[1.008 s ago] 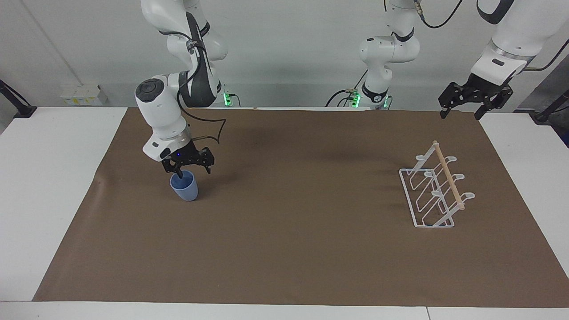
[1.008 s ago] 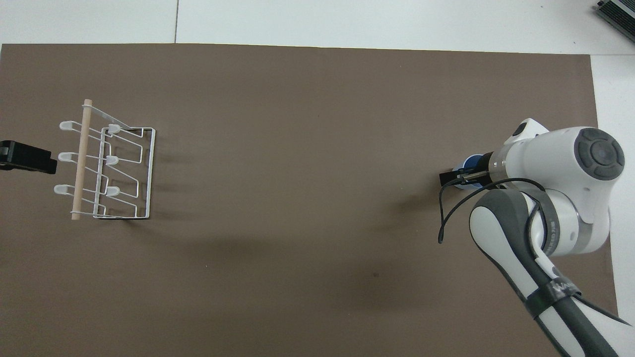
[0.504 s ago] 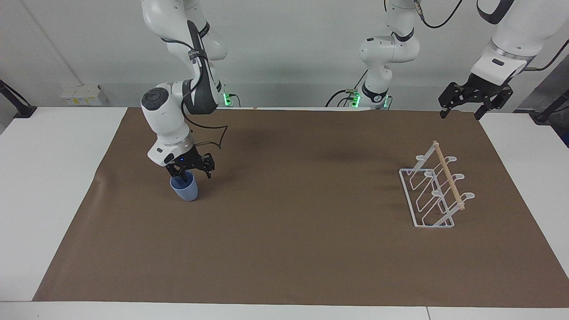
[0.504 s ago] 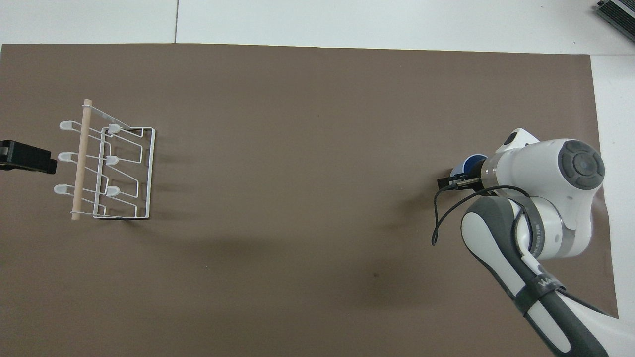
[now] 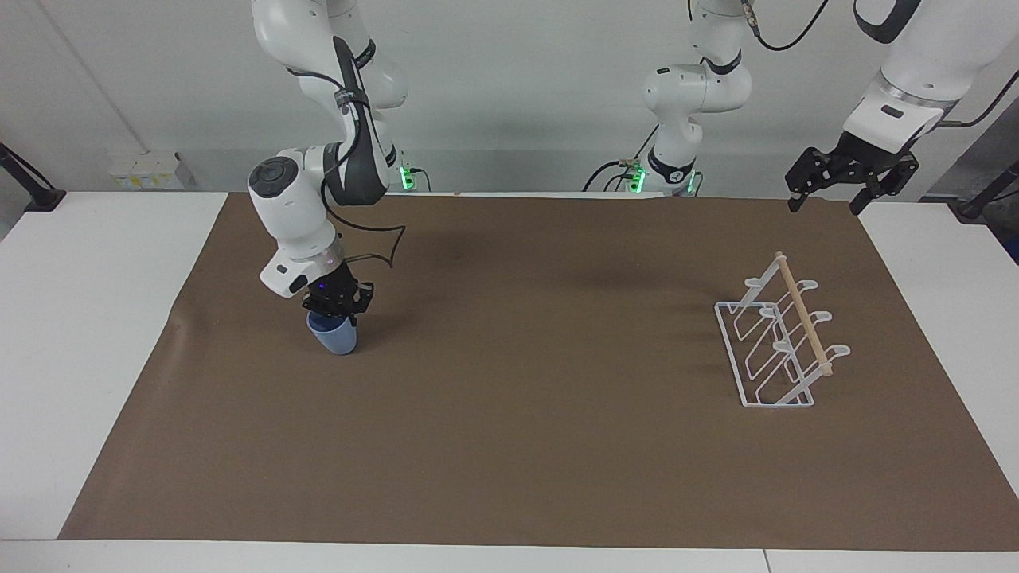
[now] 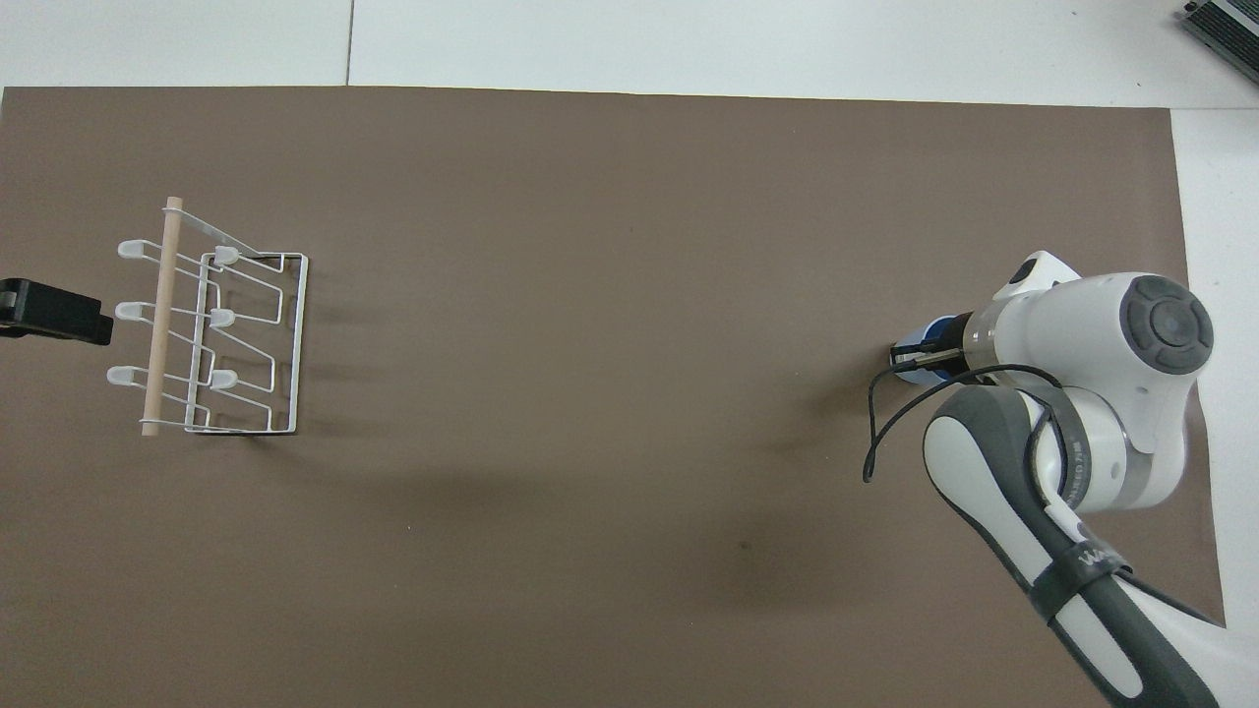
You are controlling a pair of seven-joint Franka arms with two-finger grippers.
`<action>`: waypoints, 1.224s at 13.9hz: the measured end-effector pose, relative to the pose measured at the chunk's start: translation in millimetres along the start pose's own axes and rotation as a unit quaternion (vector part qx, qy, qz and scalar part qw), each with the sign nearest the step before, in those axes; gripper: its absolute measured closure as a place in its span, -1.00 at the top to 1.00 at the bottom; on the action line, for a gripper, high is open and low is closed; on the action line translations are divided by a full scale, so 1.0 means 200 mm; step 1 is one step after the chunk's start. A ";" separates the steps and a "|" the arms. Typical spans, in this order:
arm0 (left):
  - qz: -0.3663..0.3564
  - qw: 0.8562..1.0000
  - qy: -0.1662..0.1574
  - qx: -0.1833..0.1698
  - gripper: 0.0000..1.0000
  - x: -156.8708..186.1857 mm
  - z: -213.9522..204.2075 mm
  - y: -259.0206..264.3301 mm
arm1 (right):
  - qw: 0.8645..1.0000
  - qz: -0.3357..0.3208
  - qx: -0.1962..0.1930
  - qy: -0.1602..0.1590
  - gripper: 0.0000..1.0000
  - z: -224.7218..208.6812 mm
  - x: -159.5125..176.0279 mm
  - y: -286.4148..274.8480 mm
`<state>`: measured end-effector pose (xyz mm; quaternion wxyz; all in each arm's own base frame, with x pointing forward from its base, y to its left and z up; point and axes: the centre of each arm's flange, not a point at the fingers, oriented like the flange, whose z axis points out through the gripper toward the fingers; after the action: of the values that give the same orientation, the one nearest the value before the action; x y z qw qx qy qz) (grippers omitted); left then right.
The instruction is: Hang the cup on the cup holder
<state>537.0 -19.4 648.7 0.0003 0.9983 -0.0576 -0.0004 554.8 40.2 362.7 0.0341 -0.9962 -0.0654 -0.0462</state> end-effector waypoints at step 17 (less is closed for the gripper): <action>0.000 1.000 0.000 0.000 1.00 0.00 0.00 0.00 | 0.984 -0.065 0.156 0.061 -0.89 -1.08 0.24 -0.92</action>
<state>537.0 -19.4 648.7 0.0003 0.9983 -0.0576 -0.0004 559.7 212.4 593.0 0.1904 -0.9676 -0.1339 -0.0984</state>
